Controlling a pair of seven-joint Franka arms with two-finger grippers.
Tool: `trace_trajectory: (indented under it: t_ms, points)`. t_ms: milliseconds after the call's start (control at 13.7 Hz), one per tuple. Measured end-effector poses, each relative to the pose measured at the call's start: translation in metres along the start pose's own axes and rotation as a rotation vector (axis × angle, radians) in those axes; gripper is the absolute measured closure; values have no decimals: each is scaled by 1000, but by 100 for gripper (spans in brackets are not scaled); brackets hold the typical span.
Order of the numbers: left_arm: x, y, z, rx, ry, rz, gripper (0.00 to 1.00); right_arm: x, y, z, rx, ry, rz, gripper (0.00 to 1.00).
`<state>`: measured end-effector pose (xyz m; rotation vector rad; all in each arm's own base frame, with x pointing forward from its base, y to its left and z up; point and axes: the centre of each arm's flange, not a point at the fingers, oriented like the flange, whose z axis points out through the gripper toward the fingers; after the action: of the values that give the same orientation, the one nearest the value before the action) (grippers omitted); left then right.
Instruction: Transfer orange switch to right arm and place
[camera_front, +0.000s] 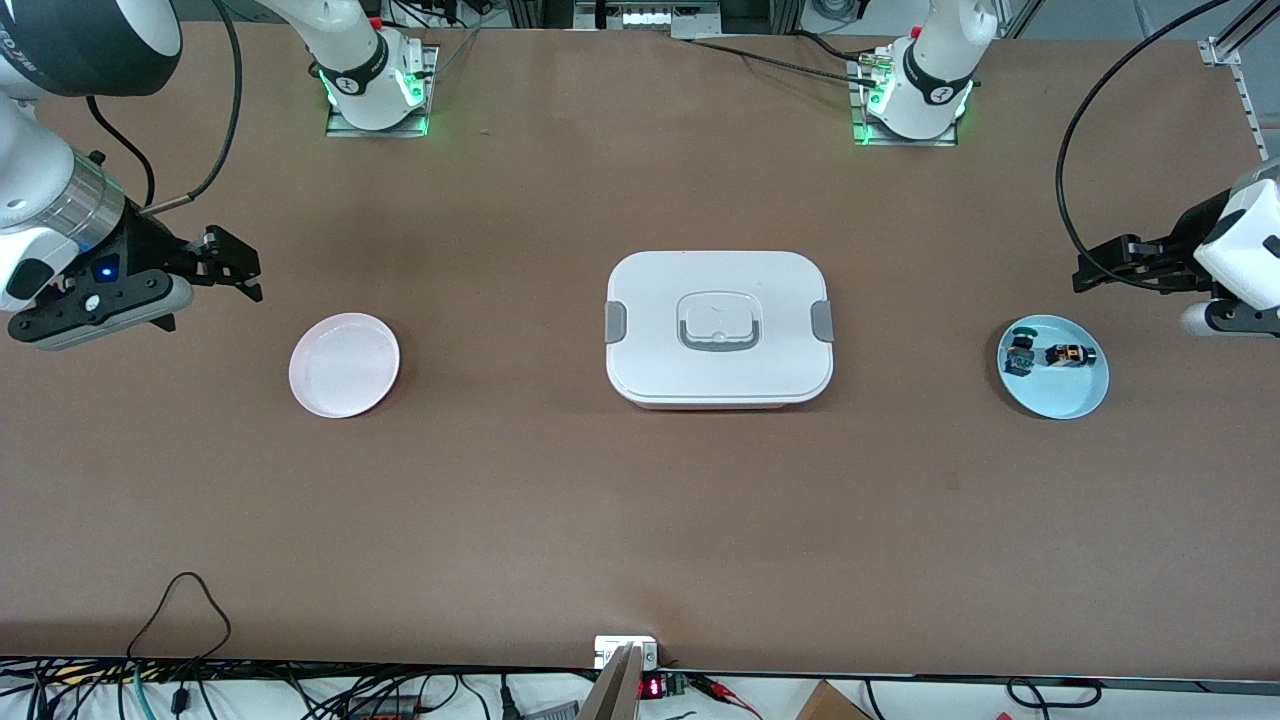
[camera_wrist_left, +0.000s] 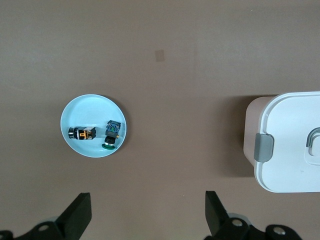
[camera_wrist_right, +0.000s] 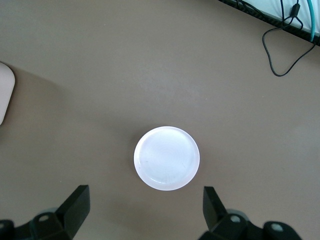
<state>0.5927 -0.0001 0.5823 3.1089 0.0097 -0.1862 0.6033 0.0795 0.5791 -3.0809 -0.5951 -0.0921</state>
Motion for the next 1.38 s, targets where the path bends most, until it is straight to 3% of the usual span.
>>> trace_trajectory:
  t_ms: [946,1383]
  points:
    - [6,0,-6,0,54,0,0,4,4,0,-24,23,0,0]
    - [6,0,-6,0,54,-1,0,-1,4,20,-9,-75,0,0]
